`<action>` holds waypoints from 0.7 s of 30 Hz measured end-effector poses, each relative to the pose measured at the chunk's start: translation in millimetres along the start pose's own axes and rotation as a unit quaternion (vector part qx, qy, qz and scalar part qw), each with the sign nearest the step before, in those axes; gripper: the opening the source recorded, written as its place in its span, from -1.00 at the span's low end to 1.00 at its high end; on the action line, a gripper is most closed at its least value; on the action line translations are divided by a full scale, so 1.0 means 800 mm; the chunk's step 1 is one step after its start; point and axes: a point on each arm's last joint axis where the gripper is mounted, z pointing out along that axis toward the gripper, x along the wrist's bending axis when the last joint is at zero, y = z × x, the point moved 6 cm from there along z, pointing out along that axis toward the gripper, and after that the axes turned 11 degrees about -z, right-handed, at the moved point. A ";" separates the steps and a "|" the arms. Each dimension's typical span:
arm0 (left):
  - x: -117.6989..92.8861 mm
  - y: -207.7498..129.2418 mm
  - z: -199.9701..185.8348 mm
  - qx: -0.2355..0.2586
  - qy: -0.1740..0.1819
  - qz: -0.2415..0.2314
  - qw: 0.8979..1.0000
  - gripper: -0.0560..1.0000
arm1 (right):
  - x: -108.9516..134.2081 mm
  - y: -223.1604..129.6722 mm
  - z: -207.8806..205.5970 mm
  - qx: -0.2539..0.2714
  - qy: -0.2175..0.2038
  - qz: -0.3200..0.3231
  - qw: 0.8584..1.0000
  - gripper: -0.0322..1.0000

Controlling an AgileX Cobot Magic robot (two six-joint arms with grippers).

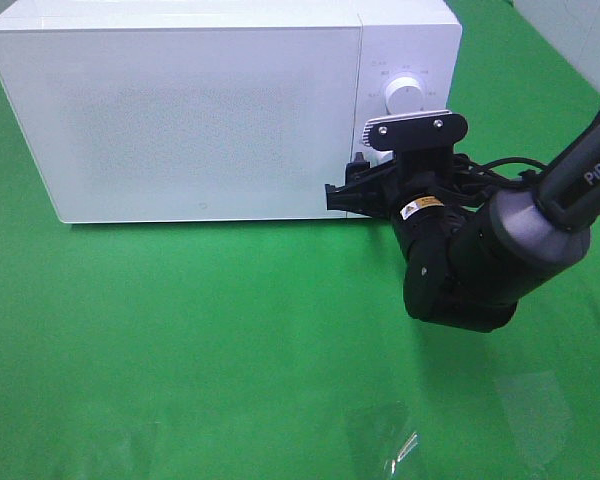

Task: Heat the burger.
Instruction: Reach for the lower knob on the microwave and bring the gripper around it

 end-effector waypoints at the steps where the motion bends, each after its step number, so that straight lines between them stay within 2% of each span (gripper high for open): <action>1: 0.000 0.000 0.000 0.000 0.000 0.000 1.000 0.98 | -0.001 0.000 0.000 0.001 -0.002 0.001 1.000 0.41; 2: 0.000 0.000 0.000 0.000 0.000 0.000 1.000 0.98 | -0.001 0.000 0.000 0.001 -0.002 0.001 1.000 0.41; 3: 0.000 0.000 0.000 0.000 0.000 0.000 1.000 0.98 | -0.001 0.000 0.000 0.000 -0.002 0.001 1.000 0.27; 6: 0.000 0.000 0.000 0.000 0.000 0.000 1.000 0.98 | -0.001 0.000 0.000 -0.001 -0.003 0.000 1.000 0.19; 8: 0.000 0.000 0.000 0.000 0.000 0.000 1.000 0.98 | -0.001 0.000 0.000 -0.001 -0.002 0.000 1.000 -0.12; 16: 0.000 0.000 0.000 0.000 0.000 0.000 1.000 0.98 | 0.000 0.001 0.000 -0.003 0.001 0.003 1.000 -0.12; 21: 0.000 0.000 0.000 0.000 0.000 0.000 1.000 0.98 | 0.001 0.001 0.000 -0.004 0.004 0.036 0.999 -0.12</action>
